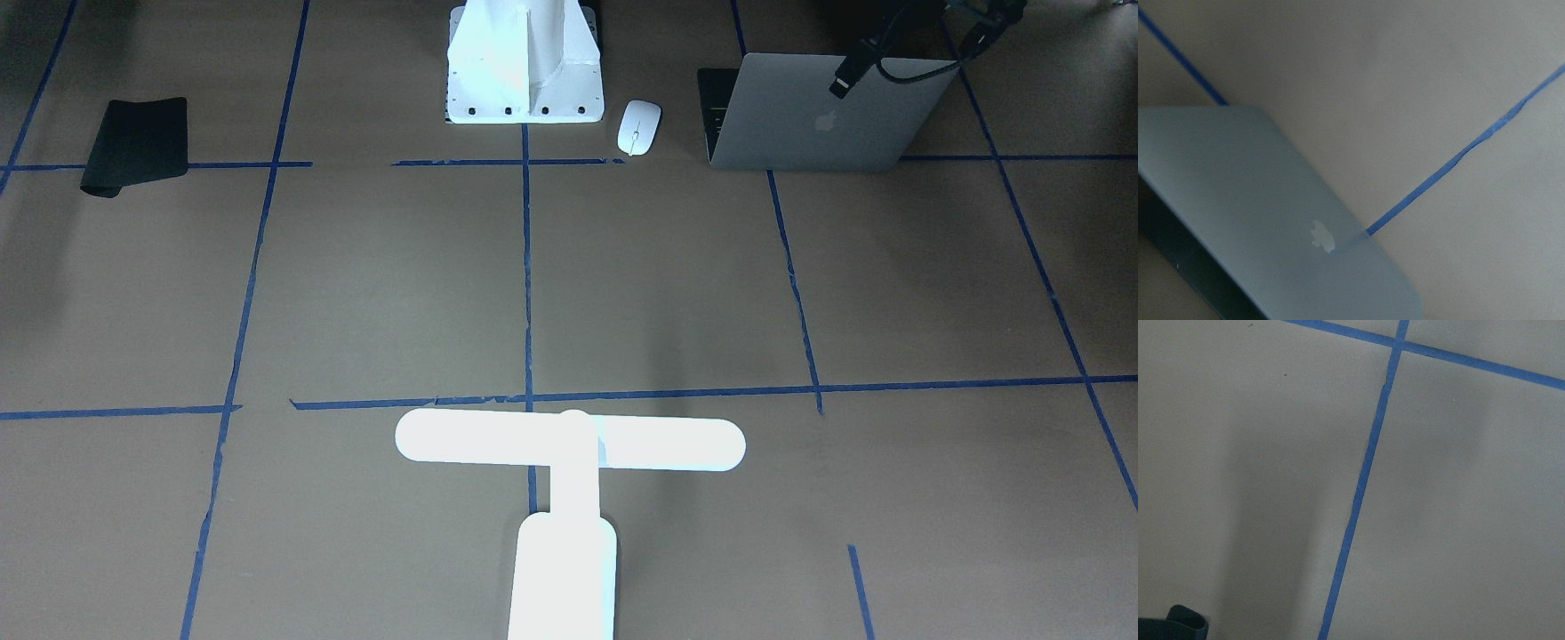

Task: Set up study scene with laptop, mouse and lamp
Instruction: 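Reach the left gripper down to the grey laptop near the robot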

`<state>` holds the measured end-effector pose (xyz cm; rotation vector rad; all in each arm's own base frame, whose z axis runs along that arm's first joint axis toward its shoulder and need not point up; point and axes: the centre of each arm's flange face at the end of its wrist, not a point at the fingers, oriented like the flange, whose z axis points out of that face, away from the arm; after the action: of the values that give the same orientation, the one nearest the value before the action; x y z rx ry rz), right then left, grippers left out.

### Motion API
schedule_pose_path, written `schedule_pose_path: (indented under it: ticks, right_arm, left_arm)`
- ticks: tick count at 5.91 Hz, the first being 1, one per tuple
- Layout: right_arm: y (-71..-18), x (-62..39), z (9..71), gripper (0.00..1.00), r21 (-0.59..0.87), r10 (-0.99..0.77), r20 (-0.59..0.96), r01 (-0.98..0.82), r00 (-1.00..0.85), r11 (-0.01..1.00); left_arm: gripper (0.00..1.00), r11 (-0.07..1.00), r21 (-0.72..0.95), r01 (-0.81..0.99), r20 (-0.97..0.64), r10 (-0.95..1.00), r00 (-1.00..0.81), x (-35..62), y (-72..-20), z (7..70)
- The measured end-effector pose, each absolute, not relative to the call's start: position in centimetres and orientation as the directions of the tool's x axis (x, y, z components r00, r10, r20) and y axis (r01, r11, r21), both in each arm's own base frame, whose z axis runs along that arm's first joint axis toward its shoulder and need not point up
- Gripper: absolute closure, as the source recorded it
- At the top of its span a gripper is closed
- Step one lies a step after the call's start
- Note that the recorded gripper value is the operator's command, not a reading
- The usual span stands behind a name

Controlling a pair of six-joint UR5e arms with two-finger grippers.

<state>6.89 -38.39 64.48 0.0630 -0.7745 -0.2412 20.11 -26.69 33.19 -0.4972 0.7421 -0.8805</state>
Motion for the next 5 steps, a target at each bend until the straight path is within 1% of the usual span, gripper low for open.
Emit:
schedule_pose_path:
  ticks: [2,4,5]
  right_arm:
    - [-37.3,6.8,64.8,0.0,0.166,-0.253,0.682,0.191,0.686,0.967]
    - [-35.7,6.8,65.5,0.0,0.222,-0.289,0.667,0.187,0.687,0.957]
    - [-35.5,6.8,65.5,0.0,0.235,-0.297,0.663,0.186,0.687,0.954]
  left_arm:
    - [0.0,0.497,-0.679,0.541,-0.292,-0.858,0.423,20.1,-25.4,34.5]
    - [0.0,0.479,-0.678,0.557,-0.255,-0.864,0.433,20.1,-24.7,35.4]
    - [0.02,0.47,-0.681,0.562,-0.24,-0.868,0.435,20.4,-24.5,35.5]
